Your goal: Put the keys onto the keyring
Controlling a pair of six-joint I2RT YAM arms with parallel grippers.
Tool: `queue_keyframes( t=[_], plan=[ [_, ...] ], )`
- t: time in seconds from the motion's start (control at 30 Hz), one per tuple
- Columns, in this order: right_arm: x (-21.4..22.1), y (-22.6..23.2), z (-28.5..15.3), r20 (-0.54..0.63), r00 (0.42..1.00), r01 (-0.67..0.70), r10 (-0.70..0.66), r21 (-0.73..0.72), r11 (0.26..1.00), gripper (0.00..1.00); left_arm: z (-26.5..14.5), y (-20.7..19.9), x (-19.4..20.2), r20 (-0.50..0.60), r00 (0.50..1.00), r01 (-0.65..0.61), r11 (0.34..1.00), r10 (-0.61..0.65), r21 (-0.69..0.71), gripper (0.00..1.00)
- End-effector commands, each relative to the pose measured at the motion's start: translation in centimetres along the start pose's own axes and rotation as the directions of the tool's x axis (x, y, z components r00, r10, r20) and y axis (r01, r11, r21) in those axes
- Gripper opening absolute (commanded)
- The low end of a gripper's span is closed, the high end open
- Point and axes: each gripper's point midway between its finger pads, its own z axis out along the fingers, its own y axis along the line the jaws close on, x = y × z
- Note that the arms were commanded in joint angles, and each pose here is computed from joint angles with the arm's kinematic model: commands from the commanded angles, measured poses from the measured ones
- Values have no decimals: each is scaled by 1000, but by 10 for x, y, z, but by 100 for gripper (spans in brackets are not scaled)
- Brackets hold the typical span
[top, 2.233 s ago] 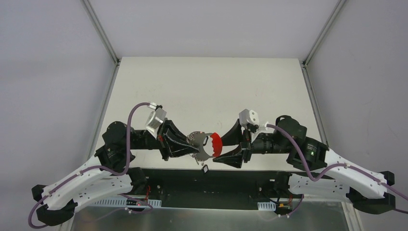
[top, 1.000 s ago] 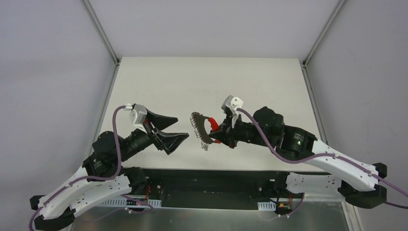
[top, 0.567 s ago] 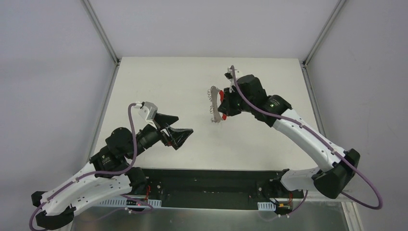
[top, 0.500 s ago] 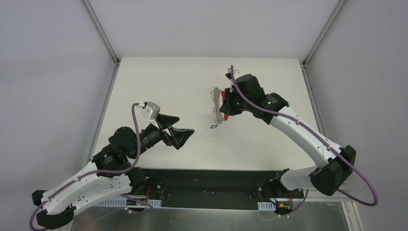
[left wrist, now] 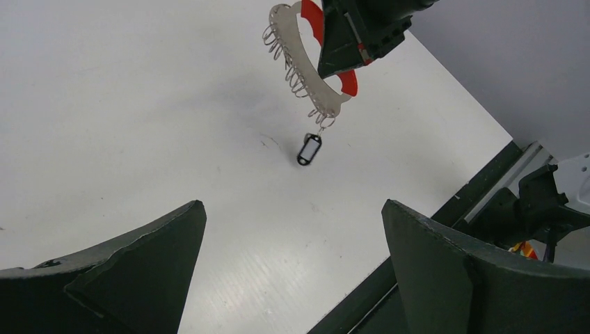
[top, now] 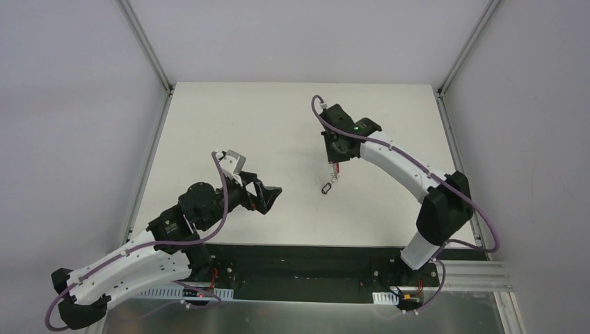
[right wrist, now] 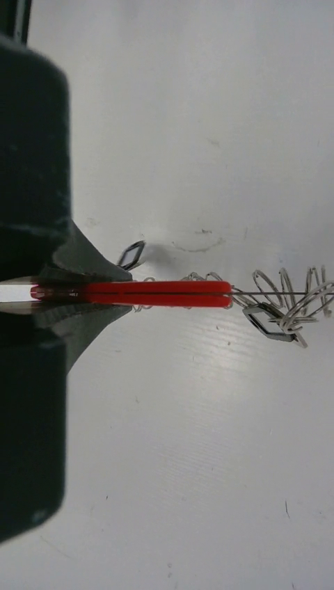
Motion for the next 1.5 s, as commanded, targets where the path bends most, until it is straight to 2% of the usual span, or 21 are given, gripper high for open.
queue_keyframes(
  t=[0.0, 0.13, 0.37, 0.4, 0.43, 0.53, 0.67, 0.83, 1.1, 1.33, 1.47],
  plan=[
    [-8, -24, 10, -5, 999, 45, -44, 165, 985, 0, -2, 6, -7, 41, 999, -23, 999, 24, -25, 98],
    [-5, -26, 31, -64, 996, 79, -66, 218, 973, 0, -2, 7, -5, 40, 999, -28, 999, 29, -27, 100],
    [-4, -12, 58, -134, 987, 111, -86, 195, 974, 0, 2, 5, 3, 13, 1000, -23, 1000, 23, -19, 100],
    [-17, -4, 58, -107, 991, 96, -78, 175, 980, 0, 2, 5, 4, 11, 1000, -23, 1000, 23, -21, 100],
    [-3, -6, 67, -147, 986, 110, -84, 181, 977, 0, 2, 5, 4, 11, 1000, -21, 1000, 22, -19, 100],
    [1, -3, 77, -167, 982, 118, -88, 181, 976, 2, 2, 4, 4, 10, 1000, -18, 1000, 18, -14, 100],
    [3, 9, 86, -181, 980, 110, -84, 138, 984, 6, 2, 6, 3, 12, 1000, -11, 1000, 11, -23, 100],
    [3, 17, 91, -171, 982, 108, -86, 124, 986, 19, -1, 1, 3, 5, 1000, 13, 1000, -13, -3, 100],
    [-24, 37, 41, -54, 996, 65, -65, 8, 998, 44, 1, -3, -1, -4, 1000, 17, 1000, -17, 1, 100],
    [-45, 39, -19, 109, 992, -40, 57, -153, 987, 56, 4, -5, -4, -18, 1000, 6, 1000, -6, 0, 100],
    [-46, 24, -30, 160, 977, -112, 138, -161, 980, 58, 9, -5, -1, -35, 999, 2, 1000, -3, -10, 100]
  ],
)
